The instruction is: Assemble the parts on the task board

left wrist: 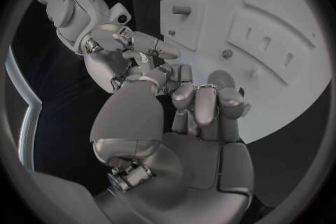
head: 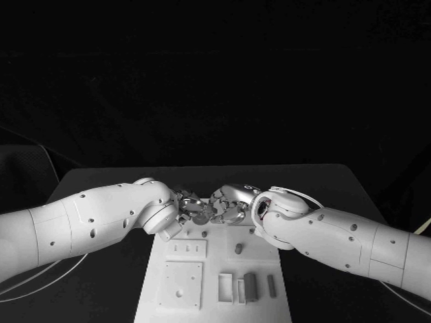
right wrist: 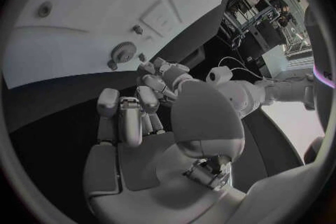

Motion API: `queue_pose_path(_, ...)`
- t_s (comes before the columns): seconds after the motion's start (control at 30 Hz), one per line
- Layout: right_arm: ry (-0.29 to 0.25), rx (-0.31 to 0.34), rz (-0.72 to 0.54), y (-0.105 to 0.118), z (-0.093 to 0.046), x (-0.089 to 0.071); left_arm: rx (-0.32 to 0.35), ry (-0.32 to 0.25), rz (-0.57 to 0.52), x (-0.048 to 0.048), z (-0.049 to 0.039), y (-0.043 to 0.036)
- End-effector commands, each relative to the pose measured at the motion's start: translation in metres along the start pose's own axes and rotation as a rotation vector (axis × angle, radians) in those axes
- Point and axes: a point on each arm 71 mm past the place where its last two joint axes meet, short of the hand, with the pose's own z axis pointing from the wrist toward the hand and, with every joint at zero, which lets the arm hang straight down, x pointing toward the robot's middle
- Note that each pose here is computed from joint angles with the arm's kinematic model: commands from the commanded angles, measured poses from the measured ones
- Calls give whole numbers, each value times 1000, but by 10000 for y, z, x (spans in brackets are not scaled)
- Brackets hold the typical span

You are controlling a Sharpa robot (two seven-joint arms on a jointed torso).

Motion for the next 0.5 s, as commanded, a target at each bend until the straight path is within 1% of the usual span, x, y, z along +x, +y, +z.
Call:
queue_pose_path(0.03, 7, 2, -2, -21, -2, 4, 16, 2, -7, 6, -3, -21)
queue_pose_path(0.37, -7, 29, 1, -135, -13, -22, 21, 18, -9, 13, -9, -16)
queue_pose_path(0.5, -10, 47, -3, -229, -56, -44, 21, 20, -13, -11, -12, 8)
